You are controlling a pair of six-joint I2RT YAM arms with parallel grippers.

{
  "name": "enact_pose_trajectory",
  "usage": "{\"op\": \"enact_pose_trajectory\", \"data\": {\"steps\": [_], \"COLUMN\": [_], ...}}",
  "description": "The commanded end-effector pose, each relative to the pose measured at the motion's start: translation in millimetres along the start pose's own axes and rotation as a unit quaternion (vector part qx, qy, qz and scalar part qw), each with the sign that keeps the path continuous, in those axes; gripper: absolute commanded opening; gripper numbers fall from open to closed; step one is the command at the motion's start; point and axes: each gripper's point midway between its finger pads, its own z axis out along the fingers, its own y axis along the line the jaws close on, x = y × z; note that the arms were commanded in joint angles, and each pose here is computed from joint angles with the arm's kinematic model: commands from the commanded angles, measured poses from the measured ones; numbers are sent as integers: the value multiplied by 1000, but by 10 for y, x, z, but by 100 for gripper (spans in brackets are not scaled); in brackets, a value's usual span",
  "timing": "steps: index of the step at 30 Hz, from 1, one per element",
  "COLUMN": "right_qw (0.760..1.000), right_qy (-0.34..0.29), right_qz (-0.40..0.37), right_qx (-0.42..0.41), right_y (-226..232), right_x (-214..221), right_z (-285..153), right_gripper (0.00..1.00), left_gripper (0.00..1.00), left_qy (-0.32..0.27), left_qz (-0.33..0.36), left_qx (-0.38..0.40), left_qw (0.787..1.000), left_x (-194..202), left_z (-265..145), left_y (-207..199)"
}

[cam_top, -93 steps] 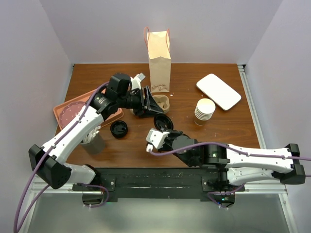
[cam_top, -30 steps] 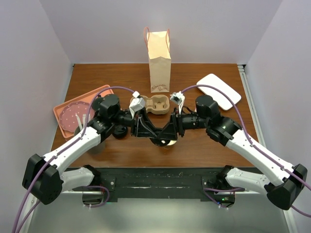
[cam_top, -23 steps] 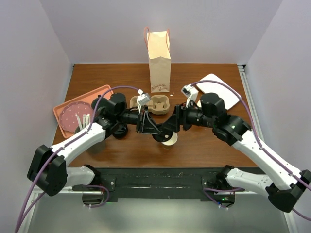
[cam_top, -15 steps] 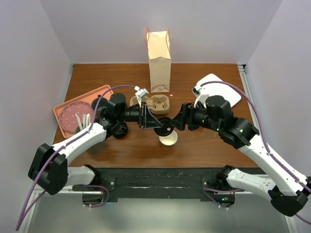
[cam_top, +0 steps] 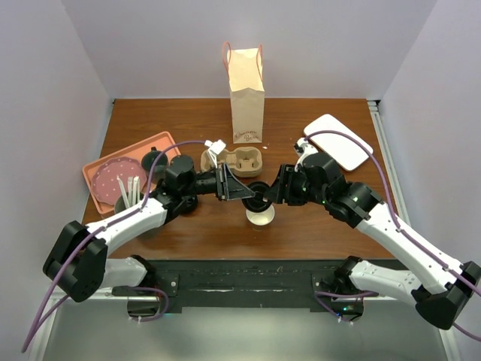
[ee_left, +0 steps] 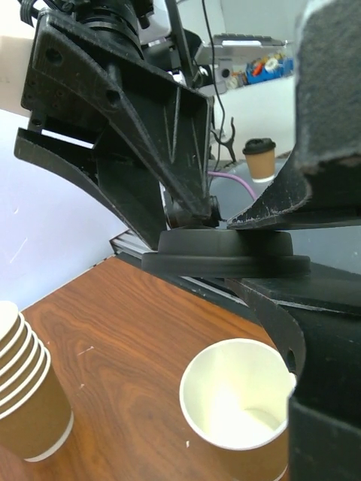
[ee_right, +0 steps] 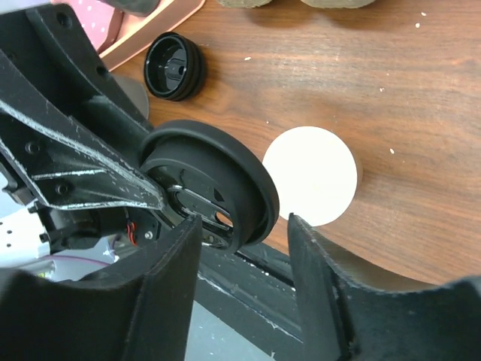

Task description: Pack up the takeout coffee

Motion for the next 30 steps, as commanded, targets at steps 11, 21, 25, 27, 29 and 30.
{"op": "enact_pose_trajectory", "data": {"steps": [11, 21, 25, 27, 29, 30], "right_qw": [999, 999, 999, 999, 998, 997], "right_qy": [6, 2, 2, 7, 22, 29], "right_qz": [31, 28, 28, 26, 13, 6], "right_qx": [27, 42, 42, 48, 63, 69], "right_y": [-98, -147, -156, -168, -208, -223], "right_x": [47, 29, 38, 50, 76, 87], "right_z": [110, 72, 64, 54, 35, 29], "right_gripper": [30, 2, 0, 0, 0, 0], "left_gripper": [8, 15, 21, 30, 41, 43], "left_qy": [-44, -32, -28, -25, -24, -20], "left_qz": [6, -6, -6, -1, 10, 18], "left_qx": [29, 25, 24, 21, 20, 12], "left_qw": [999, 999, 999, 999, 999, 1000], "left_x": [-142, -53, -28, -28, -56, -49], "left_z": [-17, 19, 20, 25, 29, 30], "left_y": [-204, -166, -148, -146, -174, -146]}}
